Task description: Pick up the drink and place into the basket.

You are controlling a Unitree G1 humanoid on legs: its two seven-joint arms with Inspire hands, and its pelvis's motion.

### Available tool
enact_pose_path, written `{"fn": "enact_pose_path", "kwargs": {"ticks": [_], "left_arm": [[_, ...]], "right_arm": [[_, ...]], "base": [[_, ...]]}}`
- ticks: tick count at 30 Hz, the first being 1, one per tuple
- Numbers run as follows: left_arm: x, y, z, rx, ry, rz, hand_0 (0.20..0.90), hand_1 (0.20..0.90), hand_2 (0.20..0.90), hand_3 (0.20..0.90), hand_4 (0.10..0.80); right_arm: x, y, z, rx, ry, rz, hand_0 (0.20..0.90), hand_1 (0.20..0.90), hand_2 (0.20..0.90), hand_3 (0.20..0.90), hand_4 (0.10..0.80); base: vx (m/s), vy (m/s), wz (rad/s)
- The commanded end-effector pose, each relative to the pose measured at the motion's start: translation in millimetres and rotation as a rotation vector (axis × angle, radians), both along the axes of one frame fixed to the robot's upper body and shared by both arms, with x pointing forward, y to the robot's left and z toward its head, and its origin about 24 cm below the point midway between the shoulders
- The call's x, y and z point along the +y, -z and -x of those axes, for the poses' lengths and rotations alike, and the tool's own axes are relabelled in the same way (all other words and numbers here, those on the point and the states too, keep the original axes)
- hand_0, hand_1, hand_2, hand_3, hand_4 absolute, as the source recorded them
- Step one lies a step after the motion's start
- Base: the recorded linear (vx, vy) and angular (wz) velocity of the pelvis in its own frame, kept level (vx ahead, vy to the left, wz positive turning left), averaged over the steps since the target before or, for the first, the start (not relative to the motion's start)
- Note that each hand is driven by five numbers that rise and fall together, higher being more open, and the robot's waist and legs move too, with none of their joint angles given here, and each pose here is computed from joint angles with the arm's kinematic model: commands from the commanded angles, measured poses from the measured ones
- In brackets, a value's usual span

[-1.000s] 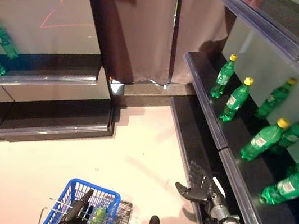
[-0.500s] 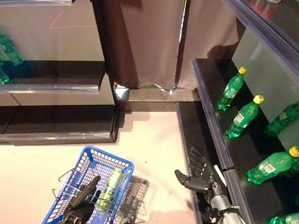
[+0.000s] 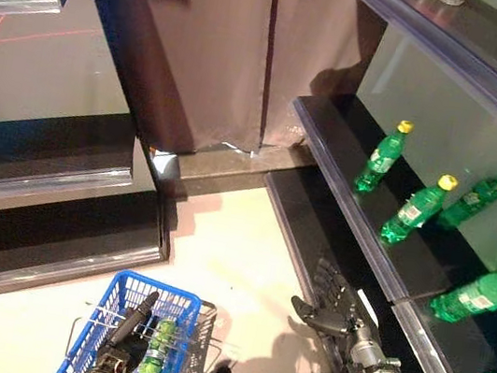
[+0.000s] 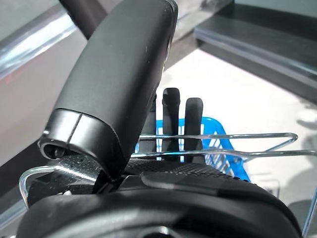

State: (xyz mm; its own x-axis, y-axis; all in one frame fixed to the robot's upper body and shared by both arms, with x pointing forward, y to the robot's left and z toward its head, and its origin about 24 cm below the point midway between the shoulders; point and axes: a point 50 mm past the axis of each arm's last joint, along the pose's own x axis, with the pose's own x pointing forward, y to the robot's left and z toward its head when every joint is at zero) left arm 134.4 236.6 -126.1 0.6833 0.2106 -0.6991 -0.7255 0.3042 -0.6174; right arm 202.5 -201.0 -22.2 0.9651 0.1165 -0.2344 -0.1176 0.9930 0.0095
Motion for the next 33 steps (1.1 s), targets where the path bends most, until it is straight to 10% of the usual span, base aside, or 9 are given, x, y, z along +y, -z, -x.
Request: {"fn": "enact_pose_path", "kwargs": {"ticks": [1, 33], "left_arm": [[33, -47, -48, -0.312, 0.040, -0.151, 0.300, 0.300, 0.300, 0.200, 0.100], [7, -55, -58, -0.353, 0.087, -0.125, 0.300, 0.300, 0.300, 0.200, 0.100]], "right_arm": [[0, -41, -21, -0.254, 0.031, -0.010, 0.900, 0.900, 0.900, 0.900, 0.800], [-18, -76, -19, -0.470, 0.174, 0.132, 0.900, 0.900, 0.900, 0.900, 0.800]], "base": [[0.147, 0.131, -0.58], [0.049, -0.090, -0.29]]}}
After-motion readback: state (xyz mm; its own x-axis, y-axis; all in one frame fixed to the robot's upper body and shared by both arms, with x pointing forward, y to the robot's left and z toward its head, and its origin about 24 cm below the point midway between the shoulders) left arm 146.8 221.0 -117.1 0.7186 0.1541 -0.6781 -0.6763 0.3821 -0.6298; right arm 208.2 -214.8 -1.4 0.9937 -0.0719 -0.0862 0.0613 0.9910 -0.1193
